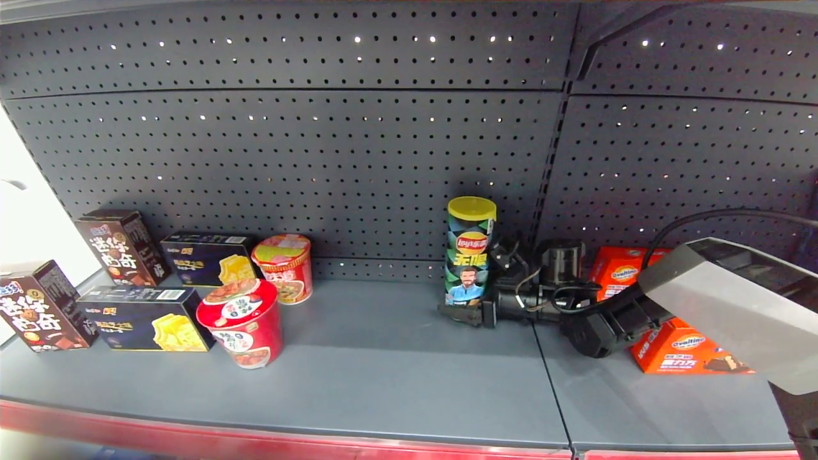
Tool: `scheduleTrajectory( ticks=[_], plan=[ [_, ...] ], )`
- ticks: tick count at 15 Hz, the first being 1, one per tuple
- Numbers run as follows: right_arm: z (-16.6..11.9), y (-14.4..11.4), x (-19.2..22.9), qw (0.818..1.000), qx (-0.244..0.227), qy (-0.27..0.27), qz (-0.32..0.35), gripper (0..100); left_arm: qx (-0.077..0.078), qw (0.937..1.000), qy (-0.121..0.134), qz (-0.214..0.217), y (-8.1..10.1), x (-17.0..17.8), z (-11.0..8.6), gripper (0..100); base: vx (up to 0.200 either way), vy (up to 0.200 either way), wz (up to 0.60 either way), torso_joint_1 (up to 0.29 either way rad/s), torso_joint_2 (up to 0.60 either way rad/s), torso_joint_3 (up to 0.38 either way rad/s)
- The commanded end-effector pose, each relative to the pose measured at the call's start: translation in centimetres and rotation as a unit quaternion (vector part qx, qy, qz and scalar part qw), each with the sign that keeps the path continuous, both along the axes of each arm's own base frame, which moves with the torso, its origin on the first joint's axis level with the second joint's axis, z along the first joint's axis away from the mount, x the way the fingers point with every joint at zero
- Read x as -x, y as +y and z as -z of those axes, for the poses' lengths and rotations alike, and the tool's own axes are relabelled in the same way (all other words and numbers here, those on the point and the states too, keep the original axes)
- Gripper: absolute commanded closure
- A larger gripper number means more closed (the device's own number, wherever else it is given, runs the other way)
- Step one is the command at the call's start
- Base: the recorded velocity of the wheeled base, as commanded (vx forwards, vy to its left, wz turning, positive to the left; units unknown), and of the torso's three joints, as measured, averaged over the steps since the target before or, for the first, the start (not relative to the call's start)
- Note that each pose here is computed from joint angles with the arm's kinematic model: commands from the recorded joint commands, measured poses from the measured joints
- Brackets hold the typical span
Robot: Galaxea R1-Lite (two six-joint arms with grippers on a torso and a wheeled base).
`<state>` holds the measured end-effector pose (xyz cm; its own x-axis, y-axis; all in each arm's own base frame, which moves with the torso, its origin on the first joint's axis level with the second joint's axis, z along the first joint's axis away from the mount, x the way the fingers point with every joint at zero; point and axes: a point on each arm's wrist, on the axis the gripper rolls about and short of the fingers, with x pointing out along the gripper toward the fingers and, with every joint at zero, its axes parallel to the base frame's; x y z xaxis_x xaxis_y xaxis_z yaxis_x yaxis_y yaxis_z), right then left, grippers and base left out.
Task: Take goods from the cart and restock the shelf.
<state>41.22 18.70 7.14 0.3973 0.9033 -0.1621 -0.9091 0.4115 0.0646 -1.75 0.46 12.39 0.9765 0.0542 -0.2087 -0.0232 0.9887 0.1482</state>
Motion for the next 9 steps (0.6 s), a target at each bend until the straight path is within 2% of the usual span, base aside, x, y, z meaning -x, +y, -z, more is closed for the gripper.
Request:
scheduleTrajectory(
  ticks=[1, 4, 5, 9],
  plan=[
    [0.4, -0.1, -0.1, 1.000, 0.002, 0.003, 0.002, 0, 0.000, 1.0000, 0.001, -0.001, 0.0, 0.0, 0.1, 100, 0.000, 0.000, 0.00, 0.000, 0.00, 0.000],
    [0.2, -0.4, -0.4, 1.000, -0.003, -0.007, 0.004, 0, -0.001, 1.0000, 0.005, -0.001, 0.0, 0.0, 0.2, 100, 0.000, 0.000, 0.00, 0.000, 0.00, 0.000],
    [0.2, -0.4, -0.3, 1.000, -0.002, -0.007, 0.007, 100, -0.001, 1.0000, 0.004, -0.001, 0.0, 0.0, 0.2, 100, 0.000, 0.000, 0.00, 0.000, 0.00, 0.000],
    [-1.1, 0.2, 0.4, 0.999, -0.003, -0.006, 0.034, 100, -0.001, 0.9999, 0.014, -0.001, 0.0, -0.1, 0.9, 100, 0.000, 0.000, 0.00, 0.000, 0.00, 0.000]
  ],
)
